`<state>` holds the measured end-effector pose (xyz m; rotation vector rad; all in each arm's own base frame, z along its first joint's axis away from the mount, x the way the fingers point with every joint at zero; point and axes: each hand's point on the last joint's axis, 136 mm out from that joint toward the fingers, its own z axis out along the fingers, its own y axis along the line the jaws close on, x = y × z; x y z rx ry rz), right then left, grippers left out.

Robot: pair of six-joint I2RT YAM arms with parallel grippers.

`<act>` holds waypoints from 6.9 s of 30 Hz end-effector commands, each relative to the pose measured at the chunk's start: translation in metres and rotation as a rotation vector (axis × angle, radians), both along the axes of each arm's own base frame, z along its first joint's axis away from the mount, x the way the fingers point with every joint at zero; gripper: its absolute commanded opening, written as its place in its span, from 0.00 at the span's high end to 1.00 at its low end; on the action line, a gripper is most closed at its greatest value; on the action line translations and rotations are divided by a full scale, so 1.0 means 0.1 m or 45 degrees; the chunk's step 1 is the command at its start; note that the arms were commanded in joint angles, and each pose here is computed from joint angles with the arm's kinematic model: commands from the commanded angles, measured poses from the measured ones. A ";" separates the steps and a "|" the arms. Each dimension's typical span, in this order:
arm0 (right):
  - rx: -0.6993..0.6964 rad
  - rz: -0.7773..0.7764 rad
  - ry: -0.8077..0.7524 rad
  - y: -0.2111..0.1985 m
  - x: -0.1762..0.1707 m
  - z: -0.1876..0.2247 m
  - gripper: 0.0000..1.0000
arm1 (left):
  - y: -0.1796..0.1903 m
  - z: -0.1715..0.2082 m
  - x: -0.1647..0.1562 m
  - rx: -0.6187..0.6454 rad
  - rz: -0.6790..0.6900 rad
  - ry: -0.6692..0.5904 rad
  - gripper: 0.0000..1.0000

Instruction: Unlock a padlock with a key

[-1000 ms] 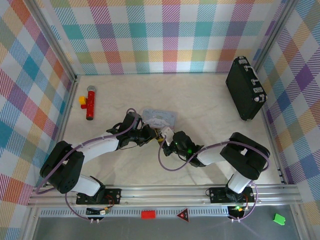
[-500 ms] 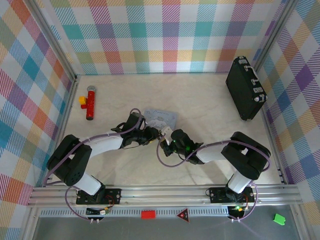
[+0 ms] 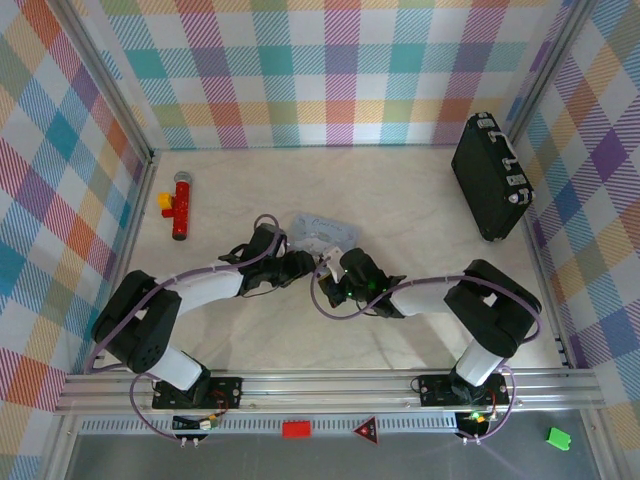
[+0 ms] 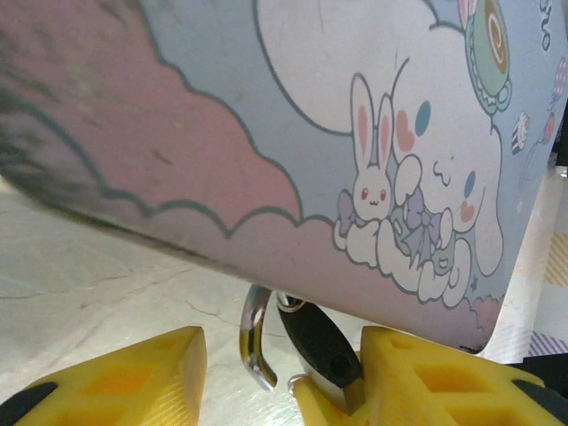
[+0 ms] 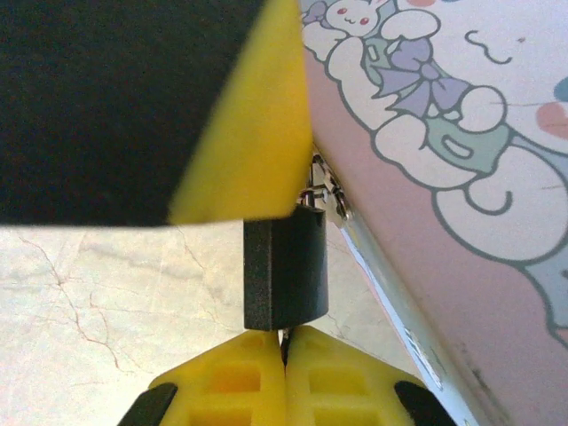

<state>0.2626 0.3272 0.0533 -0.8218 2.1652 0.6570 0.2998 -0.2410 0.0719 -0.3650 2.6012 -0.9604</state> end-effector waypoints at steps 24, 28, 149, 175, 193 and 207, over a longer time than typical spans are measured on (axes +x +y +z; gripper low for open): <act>-0.318 -0.035 -0.064 -0.41 0.06 -0.27 1.00 | 0.39 0.00 0.66 0.288 0.061 -0.048 0.50; -0.343 -0.067 -0.063 -0.46 0.08 -0.30 1.00 | 0.47 -0.16 0.66 0.378 0.063 -0.003 0.51; 0.214 -0.650 0.519 -0.28 0.92 0.16 1.00 | -0.02 -0.24 -0.30 0.437 0.060 0.020 0.57; 0.296 -0.718 0.462 -0.27 1.01 0.28 1.00 | 0.09 -0.07 -0.27 0.414 0.114 -0.046 0.55; 0.287 -0.660 0.407 -0.10 0.77 0.40 1.00 | 0.70 0.13 0.09 0.481 0.391 -0.042 0.40; 0.255 -0.720 0.345 -0.23 1.01 0.30 1.00 | 0.83 -0.25 0.05 0.559 0.413 0.078 0.47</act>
